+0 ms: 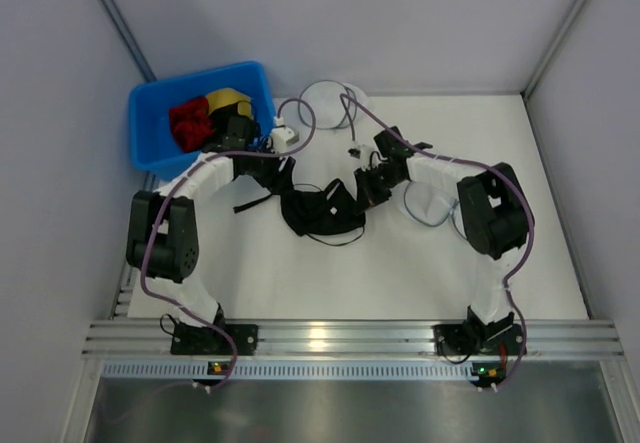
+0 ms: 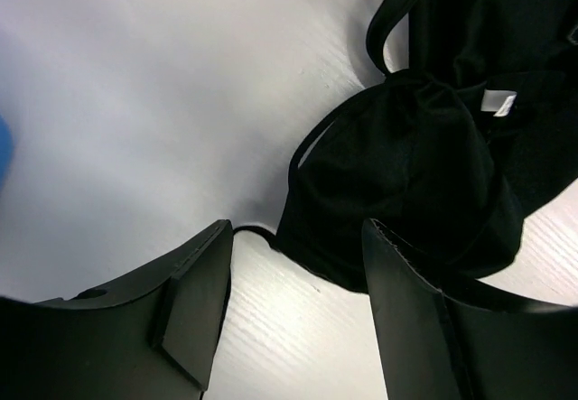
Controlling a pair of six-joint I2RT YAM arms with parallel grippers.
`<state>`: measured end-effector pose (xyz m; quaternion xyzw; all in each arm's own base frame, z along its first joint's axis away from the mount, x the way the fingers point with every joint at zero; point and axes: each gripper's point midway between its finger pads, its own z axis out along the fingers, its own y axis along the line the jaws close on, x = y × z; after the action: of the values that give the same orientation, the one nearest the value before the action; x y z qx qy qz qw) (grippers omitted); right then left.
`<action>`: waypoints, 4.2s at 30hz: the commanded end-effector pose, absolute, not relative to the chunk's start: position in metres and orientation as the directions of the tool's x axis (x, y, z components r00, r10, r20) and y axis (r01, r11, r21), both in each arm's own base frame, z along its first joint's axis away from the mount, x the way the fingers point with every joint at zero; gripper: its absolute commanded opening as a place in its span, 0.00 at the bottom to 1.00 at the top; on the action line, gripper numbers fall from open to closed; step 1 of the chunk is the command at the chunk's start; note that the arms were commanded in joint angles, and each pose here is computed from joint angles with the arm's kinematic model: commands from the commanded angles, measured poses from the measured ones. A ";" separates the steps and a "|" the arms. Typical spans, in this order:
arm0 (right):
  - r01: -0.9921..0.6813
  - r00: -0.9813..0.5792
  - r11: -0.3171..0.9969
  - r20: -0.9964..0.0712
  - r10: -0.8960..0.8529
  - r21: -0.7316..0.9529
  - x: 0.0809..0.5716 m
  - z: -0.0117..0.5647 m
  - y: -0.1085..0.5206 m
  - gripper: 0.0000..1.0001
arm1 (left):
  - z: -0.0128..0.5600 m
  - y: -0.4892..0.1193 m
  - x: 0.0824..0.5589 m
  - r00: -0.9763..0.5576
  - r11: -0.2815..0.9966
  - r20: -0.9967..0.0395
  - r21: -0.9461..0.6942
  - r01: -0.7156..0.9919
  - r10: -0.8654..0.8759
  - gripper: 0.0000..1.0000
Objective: Place the bra in the laundry bag and zip it closed
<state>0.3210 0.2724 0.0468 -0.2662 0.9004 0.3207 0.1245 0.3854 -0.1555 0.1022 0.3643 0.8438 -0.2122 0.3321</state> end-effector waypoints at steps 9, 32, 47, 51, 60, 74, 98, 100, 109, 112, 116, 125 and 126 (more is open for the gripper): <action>-0.588 -0.795 0.667 -0.477 -0.373 0.458 0.331 0.076 0.261 0.00 | 0.071 -0.171 0.410 -0.516 0.592 -0.691 -0.157 0.790 0.506 0.52; -0.554 -0.816 0.668 -0.483 -0.317 0.497 0.313 0.083 0.253 0.00 | 0.084 -0.109 0.313 -0.836 0.887 -0.501 -0.252 0.387 0.223 0.45; -0.503 -0.833 0.738 -0.480 -0.275 0.450 0.317 0.078 0.241 0.00 | 0.072 0.014 0.361 -0.870 0.978 -0.491 -0.159 0.137 0.042 0.60; -0.505 -0.833 0.737 -0.478 -0.280 0.449 0.316 0.077 0.241 0.00 | 0.064 0.020 0.377 -0.864 0.983 -0.503 -0.136 0.122 0.038 0.62; -0.505 -0.834 0.737 -0.474 -0.283 0.448 0.316 0.075 0.241 0.00 | 0.048 0.005 0.392 -0.846 0.983 -0.524 -0.084 0.164 0.096 0.66; -0.518 -0.826 0.733 -0.482 -0.293 0.441 0.314 0.079 0.240 0.00 | -0.005 0.030 0.330 -0.932 0.990 -0.335 0.017 0.141 0.138 0.23; -0.522 -0.823 0.717 -0.493 -0.281 0.462 0.310 0.084 0.243 0.00 | 0.086 0.001 0.270 -0.725 0.909 -0.626 -0.058 0.412 0.289 0.00; -0.524 -0.822 0.715 -0.494 -0.282 0.463 0.311 0.085 0.243 0.00 | 0.116 -0.014 0.272 -0.632 0.876 -0.714 -0.054 0.479 0.301 0.00; -0.536 -0.819 0.702 -0.492 -0.296 0.470 0.309 0.083 0.250 0.00 | 0.180 -0.076 0.282 -0.473 0.737 -0.831 -0.120 0.665 0.291 0.00; -0.539 -0.818 0.698 -0.491 -0.300 0.471 0.308 0.082 0.251 0.00 | 0.191 -0.099 0.297 -0.443 0.702 -0.845 -0.118 0.702 0.300 0.00; -0.544 -0.815 0.695 -0.492 -0.306 0.469 0.308 0.081 0.252 0.00 | 0.188 -0.147 0.307 -0.391 0.645 -0.850 -0.082 0.759 0.353 0.00; -0.553 -0.812 0.693 -0.484 -0.325 0.462 0.304 0.075 0.251 0.00 | 0.159 -0.199 0.367 -0.444 0.720 -0.847 -0.111 0.685 0.292 0.00; -0.552 -0.814 0.693 -0.482 -0.325 0.465 0.304 0.075 0.251 0.00 | 0.155 -0.203 0.370 -0.449 0.724 -0.844 -0.111 0.680 0.292 0.00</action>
<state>0.2993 0.2418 0.0627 -0.2241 0.9148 0.2945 0.1617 0.3299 -0.1915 0.1301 0.3330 0.8346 -0.2381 0.3686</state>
